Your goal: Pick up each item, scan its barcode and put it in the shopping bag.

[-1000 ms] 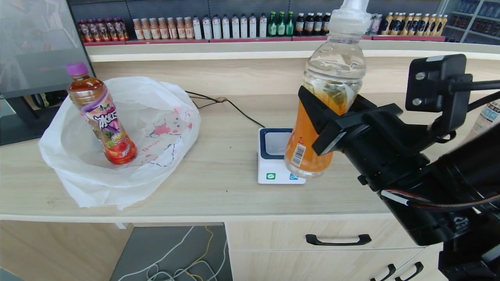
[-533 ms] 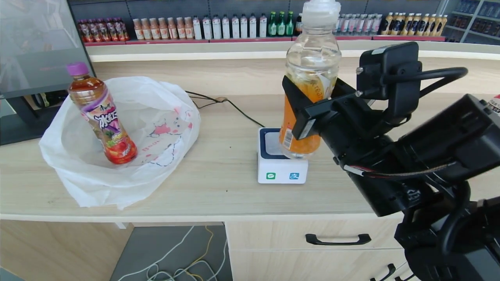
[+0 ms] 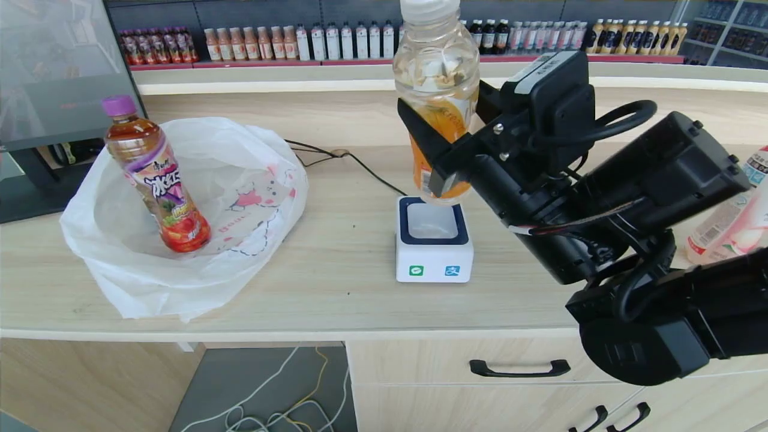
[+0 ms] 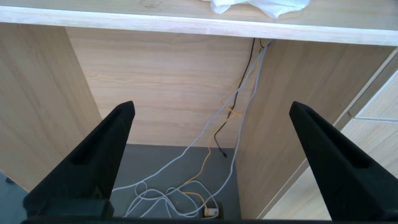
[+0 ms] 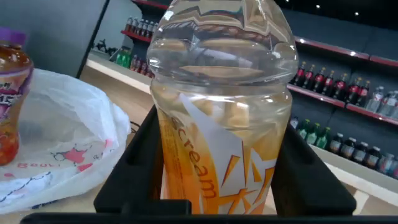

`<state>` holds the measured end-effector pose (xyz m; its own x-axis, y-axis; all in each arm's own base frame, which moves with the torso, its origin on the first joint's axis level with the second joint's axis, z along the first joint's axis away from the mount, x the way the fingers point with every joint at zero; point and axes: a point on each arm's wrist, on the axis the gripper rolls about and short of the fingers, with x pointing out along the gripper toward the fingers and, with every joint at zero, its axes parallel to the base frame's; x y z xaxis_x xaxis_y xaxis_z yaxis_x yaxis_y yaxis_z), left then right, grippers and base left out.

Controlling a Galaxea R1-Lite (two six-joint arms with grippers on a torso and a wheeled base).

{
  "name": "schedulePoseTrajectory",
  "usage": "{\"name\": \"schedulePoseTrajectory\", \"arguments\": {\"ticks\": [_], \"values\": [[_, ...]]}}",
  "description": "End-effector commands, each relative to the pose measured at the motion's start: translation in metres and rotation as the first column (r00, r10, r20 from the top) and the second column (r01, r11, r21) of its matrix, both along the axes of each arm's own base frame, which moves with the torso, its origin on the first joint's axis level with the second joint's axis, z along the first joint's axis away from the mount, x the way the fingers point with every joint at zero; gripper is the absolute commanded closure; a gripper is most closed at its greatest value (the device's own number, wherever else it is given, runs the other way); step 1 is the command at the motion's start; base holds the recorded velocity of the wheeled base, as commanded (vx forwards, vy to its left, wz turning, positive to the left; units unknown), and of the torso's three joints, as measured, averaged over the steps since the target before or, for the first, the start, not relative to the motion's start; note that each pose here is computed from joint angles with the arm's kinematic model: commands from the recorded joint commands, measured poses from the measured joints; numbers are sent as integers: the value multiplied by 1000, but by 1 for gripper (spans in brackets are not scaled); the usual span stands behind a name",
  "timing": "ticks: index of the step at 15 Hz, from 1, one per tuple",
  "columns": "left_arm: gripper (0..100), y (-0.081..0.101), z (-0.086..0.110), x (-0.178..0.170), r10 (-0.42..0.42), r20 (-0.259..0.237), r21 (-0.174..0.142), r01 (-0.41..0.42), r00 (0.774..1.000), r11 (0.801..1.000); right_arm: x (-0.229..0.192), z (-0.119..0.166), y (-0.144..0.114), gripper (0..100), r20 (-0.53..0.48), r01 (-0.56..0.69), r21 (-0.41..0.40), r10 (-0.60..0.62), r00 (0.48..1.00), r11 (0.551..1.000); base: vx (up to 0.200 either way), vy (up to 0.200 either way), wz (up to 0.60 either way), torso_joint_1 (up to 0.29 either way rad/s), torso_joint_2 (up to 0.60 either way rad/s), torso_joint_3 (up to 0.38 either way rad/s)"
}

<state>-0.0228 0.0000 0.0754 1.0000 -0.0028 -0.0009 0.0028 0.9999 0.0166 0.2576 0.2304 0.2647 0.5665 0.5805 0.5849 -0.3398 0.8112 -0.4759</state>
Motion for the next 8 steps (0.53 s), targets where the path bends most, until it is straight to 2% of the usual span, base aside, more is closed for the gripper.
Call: {"name": "schedulePoseTrajectory", "arguments": {"ticks": [1, 4, 5, 7, 8], "values": [[0, 0, 0, 0, 0, 1, 0, 0, 1000, 1000, 6, -5, -7, 100, 41, 1, -70, 2, 999, 998, 0, 0, 0, 0, 0, 0], [0, 0, 0, 0, 0, 1, 0, 0, 1000, 1000, 9, -17, -14, 100, 115, -33, -210, 58, 992, 977, 0, 0, 0, 0, 0, 0], [0, 0, 0, 0, 0, 1, 0, 0, 1000, 1000, 9, -18, -14, 100, 117, -33, -214, 59, 991, 976, 0, 0, 0, 0, 0, 0], [0, 0, 0, 0, 0, 1, 0, 0, 1000, 1000, 12, -15, -22, 100, 231, 7, -293, 63, 971, 956, 0, 0, 0, 0, 0, 0], [0, 0, 0, 0, 1, 1, -1, -1, 1000, 1000, 12, -16, -23, 100, 239, 4, -307, 73, 968, 952, 0, 0, 0, 0, 0, 0]]}}
